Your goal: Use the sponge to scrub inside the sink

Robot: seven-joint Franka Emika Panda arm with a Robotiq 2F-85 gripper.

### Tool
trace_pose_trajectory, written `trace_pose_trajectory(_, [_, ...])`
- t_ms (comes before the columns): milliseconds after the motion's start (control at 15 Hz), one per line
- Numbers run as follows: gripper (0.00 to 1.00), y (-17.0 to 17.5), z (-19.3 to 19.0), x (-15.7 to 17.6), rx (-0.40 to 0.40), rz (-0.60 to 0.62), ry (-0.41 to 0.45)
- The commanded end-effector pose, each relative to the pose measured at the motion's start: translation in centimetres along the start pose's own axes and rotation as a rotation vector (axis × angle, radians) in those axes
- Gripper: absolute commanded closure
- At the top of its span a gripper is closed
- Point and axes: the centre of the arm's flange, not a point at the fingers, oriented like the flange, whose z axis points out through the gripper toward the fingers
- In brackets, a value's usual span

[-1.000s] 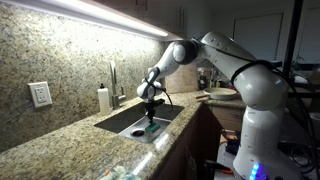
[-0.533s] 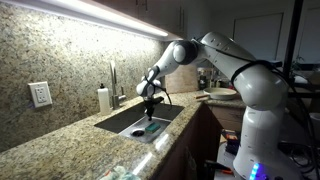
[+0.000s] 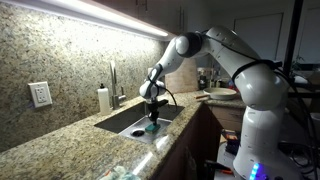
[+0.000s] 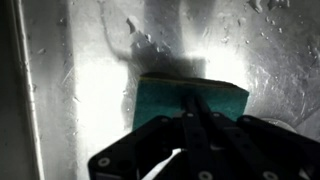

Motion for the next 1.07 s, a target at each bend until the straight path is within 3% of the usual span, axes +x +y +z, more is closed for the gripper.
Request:
trace_pose_trajectory(0, [0.91,-1.2,1.3,-1.0,-0.002,0.018,0.003])
trace_pose_trajectory(467, [0.91,-1.1,3.2,1.6,-0.019,0.006,-0.004])
trace_pose_trajectory(1000, [0.9,0.7,2.5,5.7,-0.074,0.049,0.027])
